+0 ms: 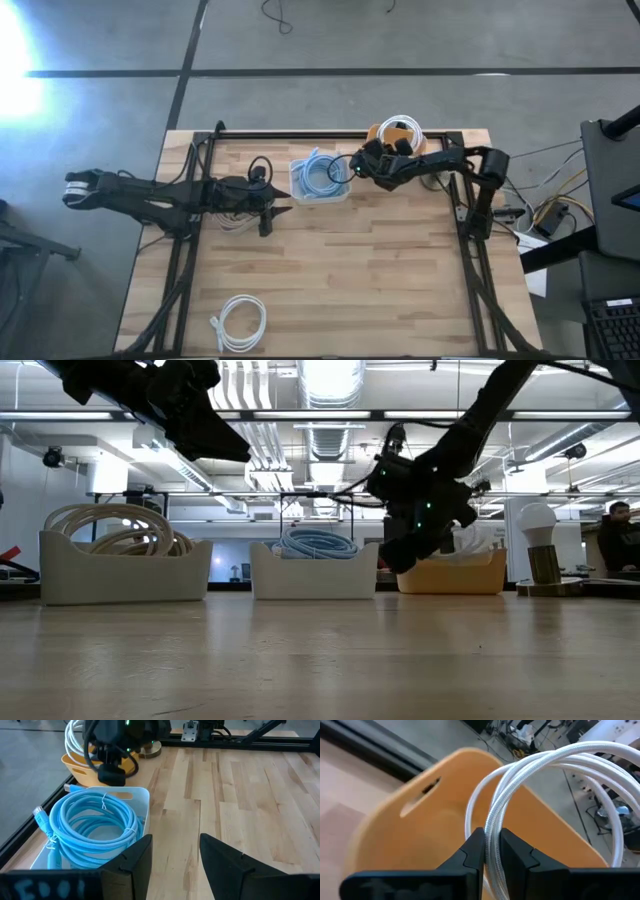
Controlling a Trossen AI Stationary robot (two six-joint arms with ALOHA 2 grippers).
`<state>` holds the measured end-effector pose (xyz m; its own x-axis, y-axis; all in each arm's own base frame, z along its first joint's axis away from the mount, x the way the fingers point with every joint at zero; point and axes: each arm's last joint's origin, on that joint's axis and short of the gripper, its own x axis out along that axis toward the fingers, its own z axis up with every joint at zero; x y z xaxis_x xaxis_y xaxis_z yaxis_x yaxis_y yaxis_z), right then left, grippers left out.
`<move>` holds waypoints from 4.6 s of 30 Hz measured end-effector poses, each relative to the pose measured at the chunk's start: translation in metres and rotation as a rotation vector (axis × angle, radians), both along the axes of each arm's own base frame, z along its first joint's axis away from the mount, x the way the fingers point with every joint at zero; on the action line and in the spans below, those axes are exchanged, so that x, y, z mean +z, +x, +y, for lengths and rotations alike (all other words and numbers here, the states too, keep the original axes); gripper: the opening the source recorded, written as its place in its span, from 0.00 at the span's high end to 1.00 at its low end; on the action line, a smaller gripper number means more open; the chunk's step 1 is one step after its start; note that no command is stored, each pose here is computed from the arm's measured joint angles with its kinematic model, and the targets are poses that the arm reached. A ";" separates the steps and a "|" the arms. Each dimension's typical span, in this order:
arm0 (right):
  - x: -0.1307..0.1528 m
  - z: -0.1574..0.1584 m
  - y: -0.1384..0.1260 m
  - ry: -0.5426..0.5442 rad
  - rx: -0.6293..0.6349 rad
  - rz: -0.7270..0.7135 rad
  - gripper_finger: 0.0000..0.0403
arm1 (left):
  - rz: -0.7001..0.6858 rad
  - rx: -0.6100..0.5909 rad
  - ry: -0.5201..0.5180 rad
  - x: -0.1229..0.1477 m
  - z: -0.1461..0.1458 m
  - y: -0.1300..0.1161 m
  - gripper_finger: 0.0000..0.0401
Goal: Sort HDMI cables
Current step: Put the top white HDMI cable into the yellow bin, then put the white HDMI cable into the yellow bin
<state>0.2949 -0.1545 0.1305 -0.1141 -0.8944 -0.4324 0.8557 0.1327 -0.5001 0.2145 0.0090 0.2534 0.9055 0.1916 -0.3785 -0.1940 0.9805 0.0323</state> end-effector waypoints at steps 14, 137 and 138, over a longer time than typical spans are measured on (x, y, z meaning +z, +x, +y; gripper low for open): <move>-0.013 0.000 0.001 0.020 0.004 0.037 0.77 | -0.003 0.005 -0.012 0.000 0.000 0.000 0.58; 0.140 0.218 0.103 0.383 0.962 -0.311 0.56 | 0.331 0.181 0.350 -0.045 -0.090 0.030 0.95; 0.140 0.220 0.102 0.382 0.969 -0.311 0.56 | 0.330 0.205 0.343 -0.043 -0.084 0.033 0.95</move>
<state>0.3974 0.0654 0.2701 0.7306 -0.3455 -0.5890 0.3857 0.9206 -0.0615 0.2474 -0.0751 0.2106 0.6793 0.5158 -0.5220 -0.3058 0.8456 0.4375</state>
